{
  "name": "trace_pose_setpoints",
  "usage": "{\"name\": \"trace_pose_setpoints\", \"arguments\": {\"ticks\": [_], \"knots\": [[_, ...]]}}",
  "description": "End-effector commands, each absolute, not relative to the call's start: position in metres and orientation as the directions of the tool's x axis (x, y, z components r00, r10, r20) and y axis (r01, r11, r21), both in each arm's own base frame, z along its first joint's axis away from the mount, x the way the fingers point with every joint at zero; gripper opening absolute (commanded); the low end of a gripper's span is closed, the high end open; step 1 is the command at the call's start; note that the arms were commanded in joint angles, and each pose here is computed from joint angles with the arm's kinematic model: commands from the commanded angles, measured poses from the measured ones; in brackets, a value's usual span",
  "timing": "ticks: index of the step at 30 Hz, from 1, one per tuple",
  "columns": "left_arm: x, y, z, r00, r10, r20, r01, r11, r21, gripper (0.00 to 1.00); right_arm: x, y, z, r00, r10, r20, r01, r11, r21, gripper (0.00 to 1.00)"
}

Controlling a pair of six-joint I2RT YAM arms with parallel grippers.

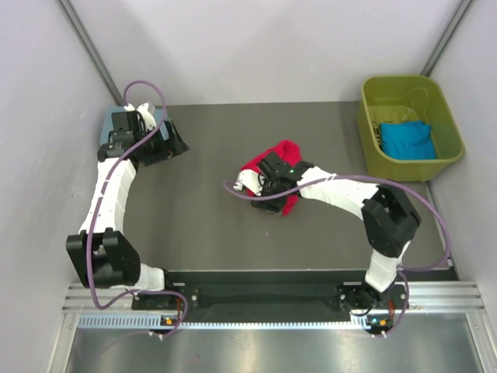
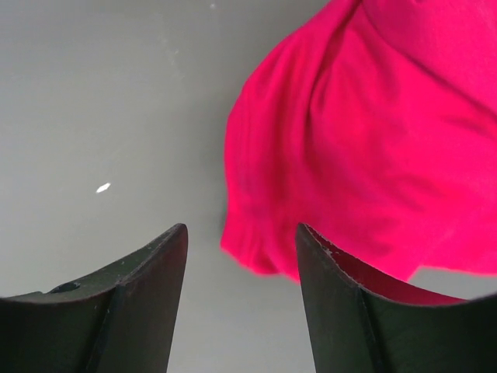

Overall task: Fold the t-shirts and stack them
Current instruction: Flatten the tshirt out

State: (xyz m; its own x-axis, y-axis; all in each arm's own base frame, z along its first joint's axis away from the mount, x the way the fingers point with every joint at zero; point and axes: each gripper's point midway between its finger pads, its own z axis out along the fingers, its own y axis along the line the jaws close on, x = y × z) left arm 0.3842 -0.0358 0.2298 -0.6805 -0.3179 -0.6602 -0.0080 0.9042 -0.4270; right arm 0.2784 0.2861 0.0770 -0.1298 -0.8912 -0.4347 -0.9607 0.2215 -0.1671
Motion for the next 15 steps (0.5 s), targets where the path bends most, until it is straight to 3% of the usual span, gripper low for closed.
{"name": "trace_pose_setpoints", "arguments": {"ticks": [1, 15], "knots": [[0.385, -0.033, 0.250, -0.626, -0.331, -0.706, 0.020, 0.898, -0.439, 0.96, 0.299, 0.312, 0.088, -0.072, -0.874, -0.481, -0.956, 0.199, -0.218, 0.58], [0.391, -0.028, 0.250, -0.634, -0.357, -0.686, 0.000, 0.887, -0.461, 0.97, 0.311, 0.323, 0.059, -0.075, -0.897, -0.435, -0.964, 0.176, -0.198, 0.57]]}}
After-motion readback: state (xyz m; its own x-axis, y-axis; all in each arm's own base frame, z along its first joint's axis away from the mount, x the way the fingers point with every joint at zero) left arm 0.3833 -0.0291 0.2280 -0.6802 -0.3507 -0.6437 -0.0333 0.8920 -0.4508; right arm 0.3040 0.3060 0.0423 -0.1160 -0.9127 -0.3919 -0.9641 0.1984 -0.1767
